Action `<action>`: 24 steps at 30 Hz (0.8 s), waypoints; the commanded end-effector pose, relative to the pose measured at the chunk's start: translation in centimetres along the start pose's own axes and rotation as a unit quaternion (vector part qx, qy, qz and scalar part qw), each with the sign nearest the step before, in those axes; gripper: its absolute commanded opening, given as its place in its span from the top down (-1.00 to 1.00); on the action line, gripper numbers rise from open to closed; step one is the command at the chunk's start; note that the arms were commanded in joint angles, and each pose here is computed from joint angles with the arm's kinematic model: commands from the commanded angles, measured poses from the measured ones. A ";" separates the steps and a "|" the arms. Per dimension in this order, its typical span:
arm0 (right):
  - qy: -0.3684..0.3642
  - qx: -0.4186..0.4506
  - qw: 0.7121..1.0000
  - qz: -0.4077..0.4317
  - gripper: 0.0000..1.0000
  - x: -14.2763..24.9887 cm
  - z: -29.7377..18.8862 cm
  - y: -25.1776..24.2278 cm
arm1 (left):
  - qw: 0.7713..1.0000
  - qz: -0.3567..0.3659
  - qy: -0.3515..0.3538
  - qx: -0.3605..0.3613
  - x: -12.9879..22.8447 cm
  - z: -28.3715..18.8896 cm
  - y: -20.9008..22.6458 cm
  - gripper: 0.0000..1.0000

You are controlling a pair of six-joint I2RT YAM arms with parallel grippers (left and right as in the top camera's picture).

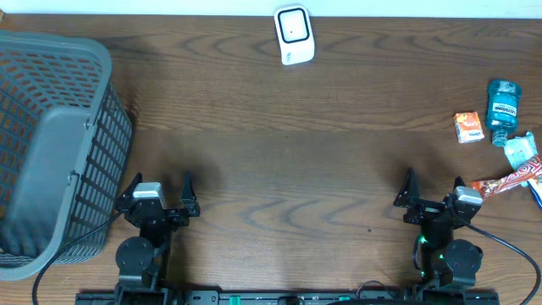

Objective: Scan the item barcode

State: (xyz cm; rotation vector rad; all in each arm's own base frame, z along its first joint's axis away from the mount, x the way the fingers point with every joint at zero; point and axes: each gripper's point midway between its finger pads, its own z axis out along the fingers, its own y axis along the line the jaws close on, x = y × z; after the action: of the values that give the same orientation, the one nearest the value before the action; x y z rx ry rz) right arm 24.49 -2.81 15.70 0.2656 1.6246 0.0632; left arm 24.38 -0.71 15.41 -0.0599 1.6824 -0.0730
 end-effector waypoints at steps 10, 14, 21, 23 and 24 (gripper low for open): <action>0.000 0.000 1.000 0.006 -0.99 0.0 0.0 -0.1 | 0.999 0.039 0.023 0.023 1.8 0.2 -0.6 -0.95; 0.000 0.000 1.000 0.006 -0.99 0.0 0.0 -0.1 | 0.999 0.039 0.022 0.024 1.8 0.2 -0.7 -0.96; 0.000 0.000 1.000 0.006 -0.99 0.0 0.0 -0.1 | 0.999 0.035 0.021 0.017 1.7 0.2 -0.4 -0.95; 0.000 0.000 1.000 0.006 -0.99 0.0 0.0 -0.1 | 0.999 0.036 0.021 0.016 1.7 0.2 -0.4 -0.95; 0.000 0.000 1.000 0.006 -0.98 0.0 0.0 -0.1 | 0.999 0.036 0.021 0.016 1.7 0.2 -0.4 -0.96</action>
State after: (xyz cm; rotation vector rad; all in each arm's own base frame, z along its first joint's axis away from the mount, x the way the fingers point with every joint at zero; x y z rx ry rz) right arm 24.49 -2.81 15.70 0.2656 1.6246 0.0632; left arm 24.35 -1.47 15.34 0.0196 1.6861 -0.0694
